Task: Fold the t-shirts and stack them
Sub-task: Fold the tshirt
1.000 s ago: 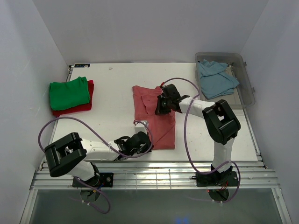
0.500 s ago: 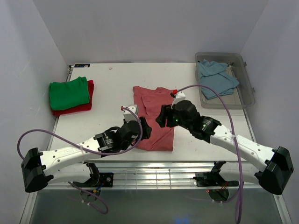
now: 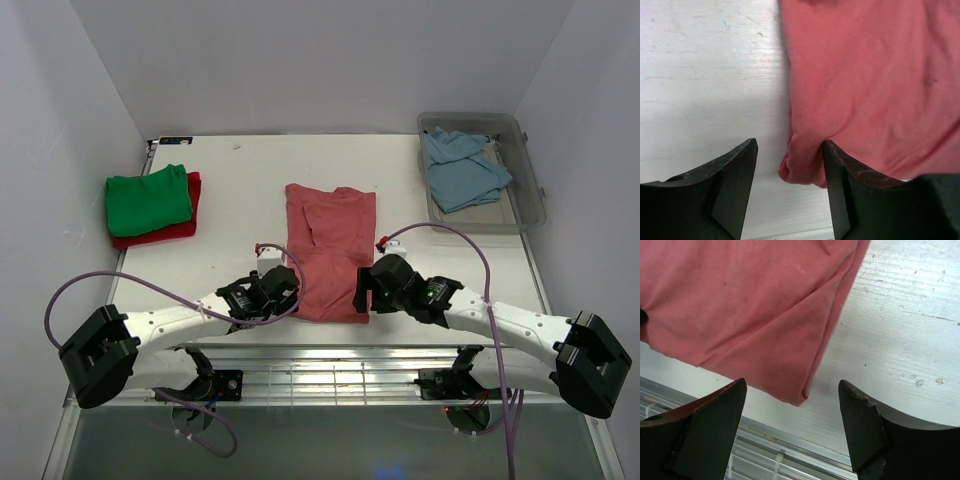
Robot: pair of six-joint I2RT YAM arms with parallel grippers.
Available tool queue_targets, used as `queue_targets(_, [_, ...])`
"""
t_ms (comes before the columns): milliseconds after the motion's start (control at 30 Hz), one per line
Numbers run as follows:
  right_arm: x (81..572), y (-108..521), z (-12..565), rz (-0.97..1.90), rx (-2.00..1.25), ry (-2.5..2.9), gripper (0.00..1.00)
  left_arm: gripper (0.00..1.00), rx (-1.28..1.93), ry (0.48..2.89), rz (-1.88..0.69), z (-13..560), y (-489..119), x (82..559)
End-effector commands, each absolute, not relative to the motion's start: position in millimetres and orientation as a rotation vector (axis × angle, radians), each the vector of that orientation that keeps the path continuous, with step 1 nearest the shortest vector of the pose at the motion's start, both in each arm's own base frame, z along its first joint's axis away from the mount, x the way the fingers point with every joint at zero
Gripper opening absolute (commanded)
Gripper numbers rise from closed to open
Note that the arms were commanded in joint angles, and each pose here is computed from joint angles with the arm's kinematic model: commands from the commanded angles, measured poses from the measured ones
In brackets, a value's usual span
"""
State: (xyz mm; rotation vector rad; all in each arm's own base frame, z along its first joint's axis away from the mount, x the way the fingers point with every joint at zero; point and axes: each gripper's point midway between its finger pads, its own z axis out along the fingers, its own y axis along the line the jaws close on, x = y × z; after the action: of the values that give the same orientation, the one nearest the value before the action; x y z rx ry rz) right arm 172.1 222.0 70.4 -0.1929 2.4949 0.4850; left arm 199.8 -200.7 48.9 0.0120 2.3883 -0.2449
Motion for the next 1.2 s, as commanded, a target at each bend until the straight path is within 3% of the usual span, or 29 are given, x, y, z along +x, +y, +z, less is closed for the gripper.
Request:
queue_targets(0, [175,221,65,0.491,-0.122,2.473,0.80,0.66,-0.008,2.336,-0.341,58,-206,212])
queue_targets(467, [158,230,19,0.568,-0.084,2.571,0.79,0.66,-0.020,2.398,-0.350,33,-200,205])
queue_targets(800, [141,238,15,0.589,-0.116,2.615,0.74,0.59,-0.077,2.519,-0.295,9,-183,181])
queue_targets(1100, [123,246,-5,0.568,-0.171,2.674,0.54,0.35,-0.095,2.579,-0.261,-12,-173,168])
queue_targets(1167, [125,248,-5,0.537,-0.187,2.681,0.44,0.23,-0.088,2.585,-0.254,-14,-172,167])
